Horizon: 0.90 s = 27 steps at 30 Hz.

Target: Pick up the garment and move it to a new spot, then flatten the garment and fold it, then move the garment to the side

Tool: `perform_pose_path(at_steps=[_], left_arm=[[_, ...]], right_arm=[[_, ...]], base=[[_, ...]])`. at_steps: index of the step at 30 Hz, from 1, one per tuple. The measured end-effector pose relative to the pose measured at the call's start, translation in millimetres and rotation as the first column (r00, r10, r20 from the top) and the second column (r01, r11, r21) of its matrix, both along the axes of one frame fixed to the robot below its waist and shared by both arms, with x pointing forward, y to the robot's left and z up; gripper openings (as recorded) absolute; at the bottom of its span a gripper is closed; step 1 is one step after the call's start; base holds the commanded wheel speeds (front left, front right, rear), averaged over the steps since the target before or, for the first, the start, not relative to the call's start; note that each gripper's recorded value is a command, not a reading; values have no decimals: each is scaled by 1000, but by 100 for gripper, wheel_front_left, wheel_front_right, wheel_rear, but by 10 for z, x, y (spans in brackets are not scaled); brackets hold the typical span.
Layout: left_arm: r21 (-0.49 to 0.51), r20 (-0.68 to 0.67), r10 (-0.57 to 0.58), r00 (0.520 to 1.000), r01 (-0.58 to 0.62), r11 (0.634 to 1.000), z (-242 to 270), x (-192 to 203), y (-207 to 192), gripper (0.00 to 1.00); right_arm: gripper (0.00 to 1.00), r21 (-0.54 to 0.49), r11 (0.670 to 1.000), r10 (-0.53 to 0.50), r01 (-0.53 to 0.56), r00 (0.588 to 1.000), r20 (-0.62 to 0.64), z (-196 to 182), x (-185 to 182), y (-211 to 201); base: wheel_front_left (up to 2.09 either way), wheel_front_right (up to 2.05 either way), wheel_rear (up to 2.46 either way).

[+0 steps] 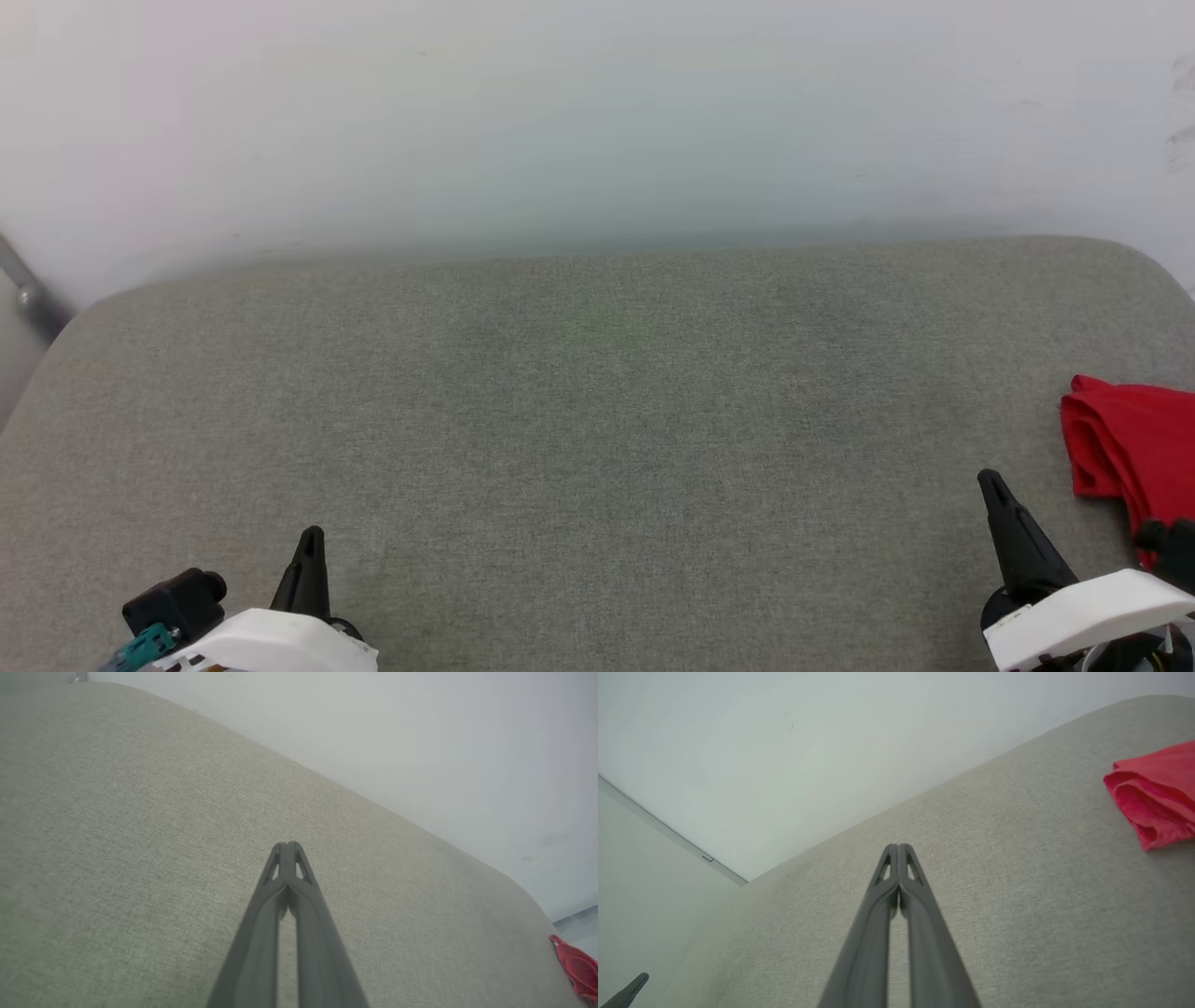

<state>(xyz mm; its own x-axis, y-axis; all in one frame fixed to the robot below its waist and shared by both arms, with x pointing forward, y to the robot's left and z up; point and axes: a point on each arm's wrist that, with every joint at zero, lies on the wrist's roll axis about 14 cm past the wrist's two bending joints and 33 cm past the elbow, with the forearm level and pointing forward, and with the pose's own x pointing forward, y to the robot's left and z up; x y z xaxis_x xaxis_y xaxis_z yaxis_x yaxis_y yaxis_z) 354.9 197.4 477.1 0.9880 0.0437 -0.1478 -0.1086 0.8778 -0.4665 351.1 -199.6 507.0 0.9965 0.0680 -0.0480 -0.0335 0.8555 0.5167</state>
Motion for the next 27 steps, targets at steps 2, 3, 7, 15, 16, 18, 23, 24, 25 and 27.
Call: perform_pose_path(at_steps=[2,3,7,15,16,18,23,24,25,27], left_arm=[[-32,-7,5,1000,-5,999,-11,4,13,0],[-48,-8,7,1000,-7,999,-12,9,11,0],[-115,-7,9,1000,-10,993,8,49,-11,0],[-229,-18,18,1000,-21,973,-6,73,-3,0],[-243,-17,21,1000,-24,970,2,83,-2,0],[-273,-12,23,1000,-25,962,19,101,-7,0],[-336,-16,23,1000,-27,942,11,109,-15,0],[-349,-15,24,1000,-28,937,13,113,-12,0],[-360,-17,27,1000,-31,932,12,115,-7,0],[-383,-15,28,999,-32,923,17,122,-5,0]], right_arm=[[0,33,999,-5,5,1000,-2,-7,7,-5],[0,47,999,-6,6,1000,-3,-8,10,-3],[0,108,994,-12,11,1000,2,16,44,1],[0,216,976,-24,25,1000,-7,3,76,-14],[0,230,973,-25,26,1000,-7,6,83,-14],[0,253,967,-29,30,1000,-7,5,91,-18],[0,315,948,-35,38,999,-16,-15,98,-20],[0,326,944,-35,39,999,-18,-20,99,-19],[0,338,940,-36,40,999,-18,-20,103,-20],[0,362,931,-39,43,999,-16,-11,117,-22]], base=[[0,0,0],[0,0,0],[0,0,0],[0,0,0],[0,0,0],[0,0,0],[0,0,0],[0,0,0],[0,0,0],[0,0,0]])
